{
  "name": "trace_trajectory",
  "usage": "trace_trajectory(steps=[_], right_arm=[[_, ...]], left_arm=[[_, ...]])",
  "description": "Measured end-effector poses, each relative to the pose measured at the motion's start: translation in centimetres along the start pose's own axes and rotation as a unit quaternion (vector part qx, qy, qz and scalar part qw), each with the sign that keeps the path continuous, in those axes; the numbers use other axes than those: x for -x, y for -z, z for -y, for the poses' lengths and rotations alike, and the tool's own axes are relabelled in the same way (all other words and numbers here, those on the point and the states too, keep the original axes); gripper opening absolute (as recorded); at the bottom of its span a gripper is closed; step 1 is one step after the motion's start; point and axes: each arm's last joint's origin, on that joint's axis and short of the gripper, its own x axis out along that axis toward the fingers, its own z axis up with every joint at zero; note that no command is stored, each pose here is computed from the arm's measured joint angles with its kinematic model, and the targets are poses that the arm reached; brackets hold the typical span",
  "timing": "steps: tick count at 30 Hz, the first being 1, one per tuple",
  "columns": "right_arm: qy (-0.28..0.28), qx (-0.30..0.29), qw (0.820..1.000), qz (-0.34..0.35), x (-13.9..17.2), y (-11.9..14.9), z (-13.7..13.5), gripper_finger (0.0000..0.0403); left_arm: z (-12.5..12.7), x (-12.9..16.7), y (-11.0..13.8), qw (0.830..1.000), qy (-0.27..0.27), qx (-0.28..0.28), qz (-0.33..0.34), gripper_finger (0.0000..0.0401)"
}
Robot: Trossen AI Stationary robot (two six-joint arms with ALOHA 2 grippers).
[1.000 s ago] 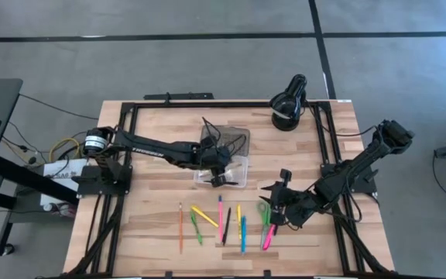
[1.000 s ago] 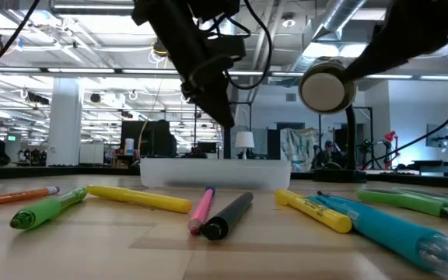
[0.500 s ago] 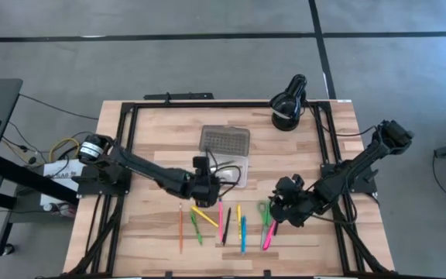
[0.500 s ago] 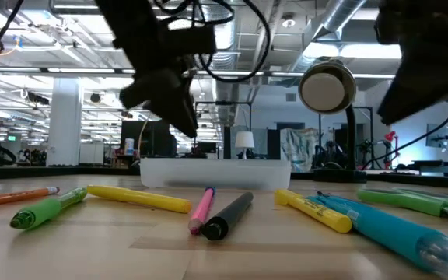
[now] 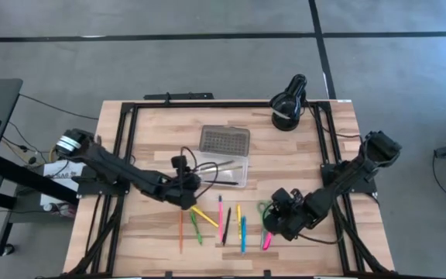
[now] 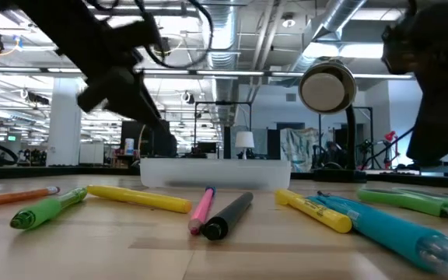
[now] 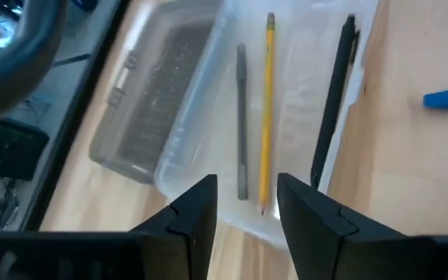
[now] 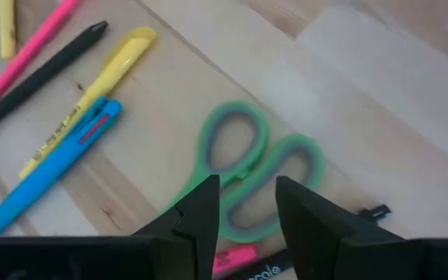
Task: Pick & place school supplies into a supply box
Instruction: Put the right black pen into the transparent supply box
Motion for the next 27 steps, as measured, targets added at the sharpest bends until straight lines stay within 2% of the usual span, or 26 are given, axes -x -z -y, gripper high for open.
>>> trace_trajectory(steps=[11,16,27], right_arm=[[0.068,-0.079,0.993,-0.055,0.7,0.8,0.3,0.012],[0.076,-0.11,0.989,-0.067,1.1,1.6,0.4,0.012],[0.093,-0.115,0.988,-0.05,0.5,1.6,0.6,0.012]], left_arm=[[0.7,4.7,1.6,0.996,-0.019,-0.002,0.083,0.013],[1.1,5.2,1.8,0.995,-0.023,-0.009,0.095,0.013],[1.1,5.2,1.8,0.995,-0.025,-0.004,0.095,0.013]])
